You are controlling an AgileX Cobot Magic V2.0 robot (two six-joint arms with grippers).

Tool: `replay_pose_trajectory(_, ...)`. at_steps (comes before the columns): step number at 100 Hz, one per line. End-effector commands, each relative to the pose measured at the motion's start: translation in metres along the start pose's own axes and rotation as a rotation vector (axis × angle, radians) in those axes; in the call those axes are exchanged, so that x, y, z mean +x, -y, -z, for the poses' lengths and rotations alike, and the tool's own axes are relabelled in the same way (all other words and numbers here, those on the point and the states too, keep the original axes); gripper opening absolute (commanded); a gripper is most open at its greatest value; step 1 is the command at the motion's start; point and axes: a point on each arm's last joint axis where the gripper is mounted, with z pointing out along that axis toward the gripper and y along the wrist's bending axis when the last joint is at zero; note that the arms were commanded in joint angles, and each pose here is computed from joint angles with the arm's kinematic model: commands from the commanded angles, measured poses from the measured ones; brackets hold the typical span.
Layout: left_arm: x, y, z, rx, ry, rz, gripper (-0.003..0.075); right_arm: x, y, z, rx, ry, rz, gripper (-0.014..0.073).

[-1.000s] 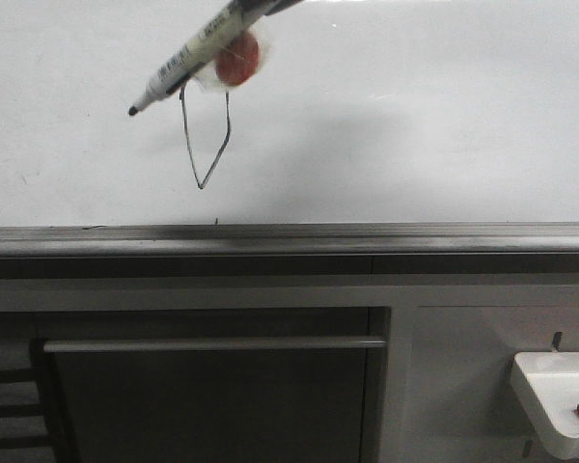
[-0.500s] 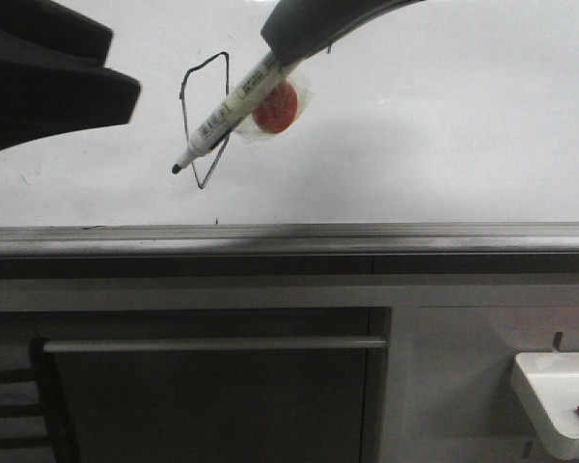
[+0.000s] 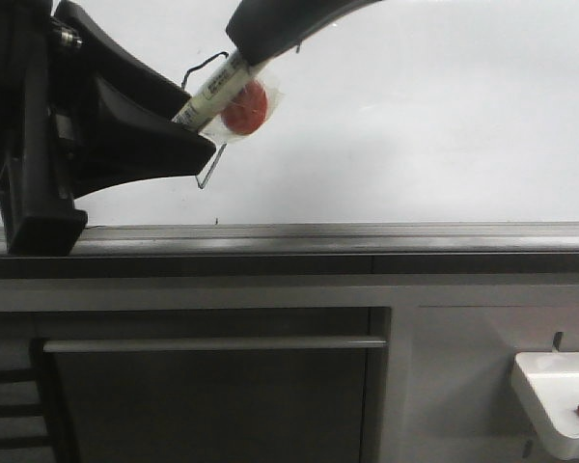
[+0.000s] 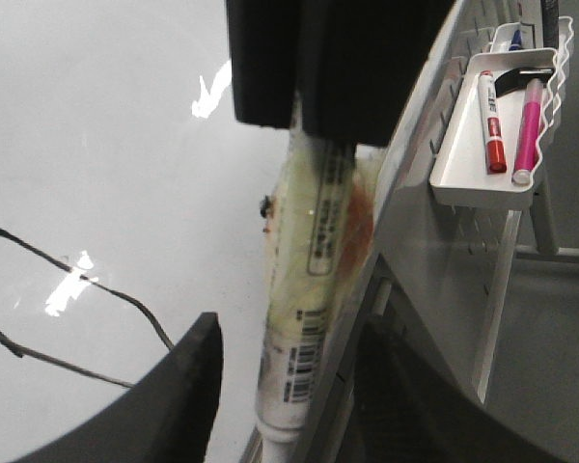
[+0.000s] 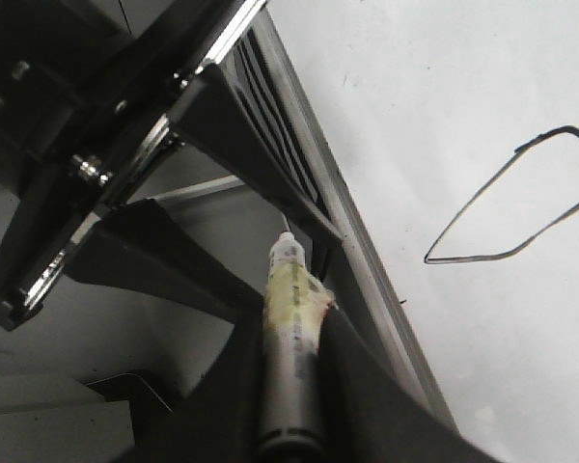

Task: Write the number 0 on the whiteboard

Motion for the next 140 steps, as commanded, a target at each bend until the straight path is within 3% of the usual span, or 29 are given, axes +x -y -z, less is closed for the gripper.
replay_pose_trajectory(1, -0.016, -0.006, 0.003, -0.022, 0.087, 0.015, 0.0302, -0.016, -0.002, 0.016, 0.045, 0.082, 0.025, -0.0066)
replay_pose_trajectory(13, -0.016, -0.006, 0.002, -0.023, 0.08, 0.015, 0.0261, -0.016, -0.002, 0.016, 0.045, 0.082, 0.025, -0.0066)
replay_pose_trajectory(41, -0.016, -0.006, 0.002, -0.023, 0.08, 0.015, -0.0017, -0.016, -0.002, 0.016, 0.038, 0.079, 0.025, -0.0066)
replay_pose_trajectory(57, -0.016, -0.006, 0.002, -0.023, 0.08, 0.015, -0.002, -0.017, -0.003, 0.016, 0.034, 0.082, 0.02, -0.0059)
replay_pose_trajectory(64, -0.016, -0.006, 0.002, -0.024, 0.08, 0.018, -0.002, -0.016, -0.003, 0.016, 0.032, 0.081, 0.02, 0.0019)
replay_pose_trajectory(73, -0.016, -0.007, 0.002, -0.032, 0.08, 0.04, -0.002, -0.017, 0.0, 0.016, 0.058, 0.092, 0.017, 0.0263)
replay_pose_trajectory(81, -0.016, -0.011, 0.003, -0.07, 0.082, 0.141, -0.002, -0.02, 0.006, 0.017, 0.133, 0.126, -0.003, 0.0503)
replay_pose_trajectory(88, -0.015, -0.017, 0.003, -0.121, 0.094, 0.27, -0.002, -0.024, 0.014, 0.02, 0.215, 0.17, -0.057, 0.0601)
replay_pose_trajectory(103, -0.009, -0.032, 0.007, -0.253, 0.108, 0.57, -0.002, -0.033, 0.022, 0.033, 0.352, 0.262, -0.09, 0.0591)
replay_pose_trajectory(119, 0.005, -0.043, 0.011, -0.383, 0.076, 0.914, -0.002, -0.037, 0.02, 0.044, 0.393, 0.301, -0.08, 0.0591)
replay_pose_trajectory(140, 0.024, -0.049, 0.007, -0.46, 0.017, 1.08, -0.002, -0.038, 0.019, 0.045, 0.383, 0.301, -0.082, 0.0591)
